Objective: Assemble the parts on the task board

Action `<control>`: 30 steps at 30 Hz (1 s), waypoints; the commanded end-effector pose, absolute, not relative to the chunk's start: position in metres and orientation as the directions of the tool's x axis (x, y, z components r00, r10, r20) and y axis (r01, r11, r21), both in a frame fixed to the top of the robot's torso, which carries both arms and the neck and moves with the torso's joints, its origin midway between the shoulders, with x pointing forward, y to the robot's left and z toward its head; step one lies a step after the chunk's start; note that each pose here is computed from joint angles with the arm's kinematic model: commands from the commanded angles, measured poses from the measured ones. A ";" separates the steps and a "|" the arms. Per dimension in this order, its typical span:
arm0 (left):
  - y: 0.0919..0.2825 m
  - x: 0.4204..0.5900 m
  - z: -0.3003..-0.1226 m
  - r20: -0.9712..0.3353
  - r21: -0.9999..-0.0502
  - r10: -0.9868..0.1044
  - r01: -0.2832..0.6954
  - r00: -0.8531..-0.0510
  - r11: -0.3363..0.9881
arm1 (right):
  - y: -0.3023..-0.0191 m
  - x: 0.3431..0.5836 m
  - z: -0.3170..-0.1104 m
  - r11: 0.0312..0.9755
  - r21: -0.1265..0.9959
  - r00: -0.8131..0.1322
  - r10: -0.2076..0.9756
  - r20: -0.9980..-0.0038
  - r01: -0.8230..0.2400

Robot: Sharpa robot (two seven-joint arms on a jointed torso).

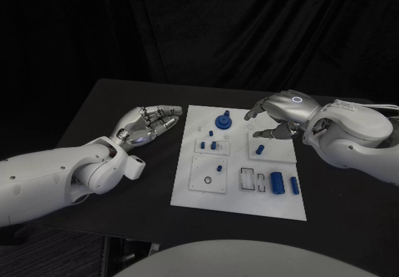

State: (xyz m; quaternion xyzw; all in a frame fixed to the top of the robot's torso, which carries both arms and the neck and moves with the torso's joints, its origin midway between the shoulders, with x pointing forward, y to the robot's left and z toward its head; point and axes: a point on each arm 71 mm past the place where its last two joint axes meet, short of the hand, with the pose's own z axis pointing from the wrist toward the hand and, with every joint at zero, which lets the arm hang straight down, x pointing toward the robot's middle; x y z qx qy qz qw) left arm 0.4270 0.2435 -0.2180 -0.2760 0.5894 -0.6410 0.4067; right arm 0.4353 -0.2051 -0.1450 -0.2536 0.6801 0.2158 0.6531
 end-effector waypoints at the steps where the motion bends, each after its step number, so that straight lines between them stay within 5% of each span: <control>1: 0.242 0.428 -0.209 -0.149 -0.961 -0.850 0.276 -0.506 0.004 | -0.214 0.439 -0.149 0.829 -0.043 -0.087 -0.110 -0.990 -0.558; 30: 0.243 0.431 -0.208 -0.136 -0.963 -0.833 0.268 -0.537 -0.016 | -0.231 0.437 -0.187 0.866 0.011 -0.216 -0.113 -0.970 -0.501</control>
